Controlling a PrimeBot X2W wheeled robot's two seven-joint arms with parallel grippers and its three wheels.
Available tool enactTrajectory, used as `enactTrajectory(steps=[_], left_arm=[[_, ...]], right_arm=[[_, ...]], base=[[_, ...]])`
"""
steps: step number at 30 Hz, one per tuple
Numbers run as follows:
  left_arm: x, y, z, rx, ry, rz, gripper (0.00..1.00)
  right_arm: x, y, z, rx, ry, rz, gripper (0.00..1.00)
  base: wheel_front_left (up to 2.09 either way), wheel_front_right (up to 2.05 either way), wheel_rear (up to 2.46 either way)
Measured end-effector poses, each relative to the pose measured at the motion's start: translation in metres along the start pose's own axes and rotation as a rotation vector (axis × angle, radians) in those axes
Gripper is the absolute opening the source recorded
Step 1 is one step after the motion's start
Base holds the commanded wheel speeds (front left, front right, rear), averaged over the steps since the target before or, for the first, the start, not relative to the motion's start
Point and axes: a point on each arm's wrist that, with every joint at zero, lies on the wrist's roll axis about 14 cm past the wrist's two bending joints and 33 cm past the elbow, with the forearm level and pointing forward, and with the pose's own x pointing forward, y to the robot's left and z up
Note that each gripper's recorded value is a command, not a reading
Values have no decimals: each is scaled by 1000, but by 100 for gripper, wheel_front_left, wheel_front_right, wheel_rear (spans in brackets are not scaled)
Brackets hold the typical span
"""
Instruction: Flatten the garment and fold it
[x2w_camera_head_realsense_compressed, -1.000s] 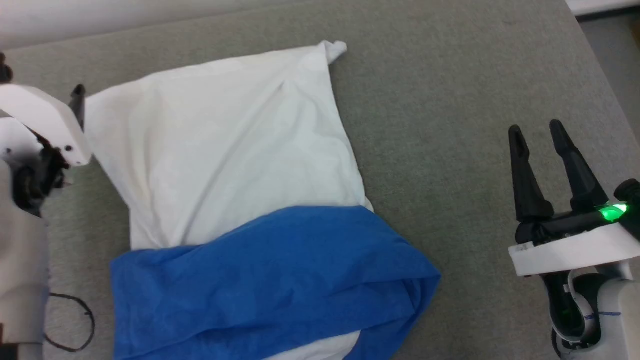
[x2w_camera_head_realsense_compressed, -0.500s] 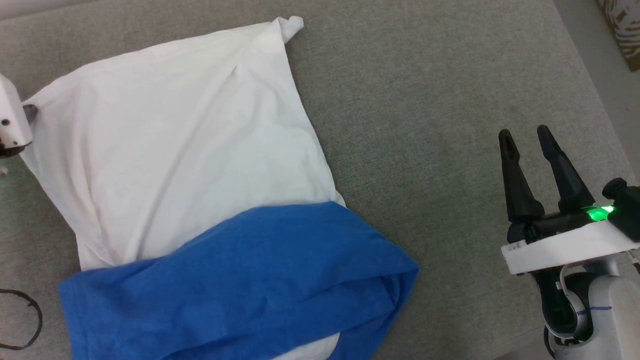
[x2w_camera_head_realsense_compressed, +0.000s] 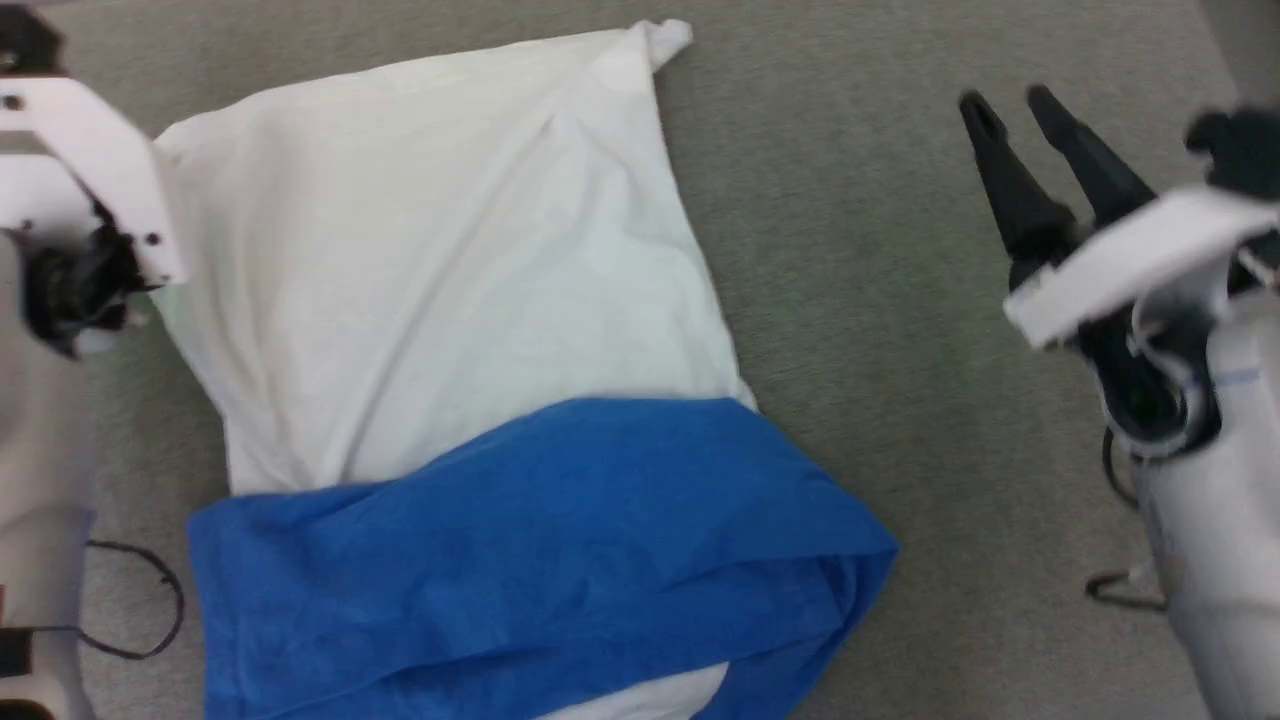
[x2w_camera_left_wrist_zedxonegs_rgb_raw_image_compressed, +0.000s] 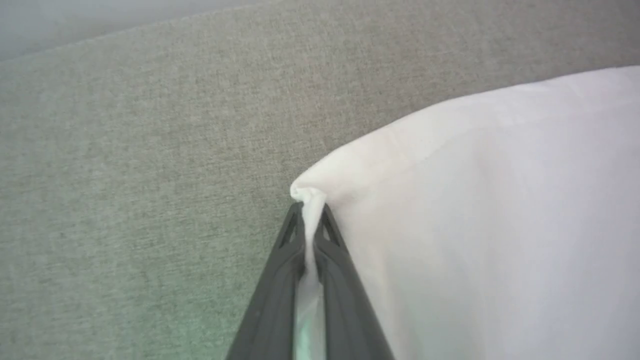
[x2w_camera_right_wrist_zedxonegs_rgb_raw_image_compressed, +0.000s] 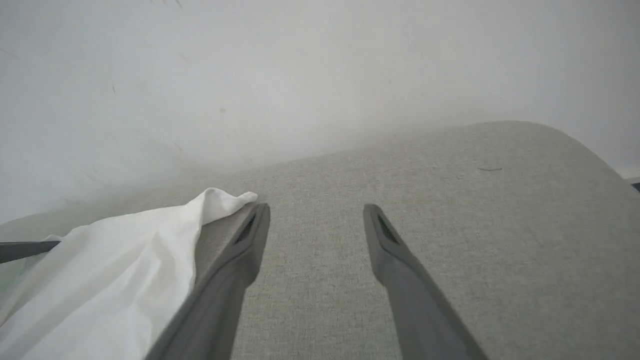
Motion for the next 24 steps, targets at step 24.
enactTrajectory(steps=[24], left_arm=[[-31,-2,49,38,-343,-42,0]], right_arm=[[150,92,-98,-25,623,186,100]], base=[[0,0,0]])
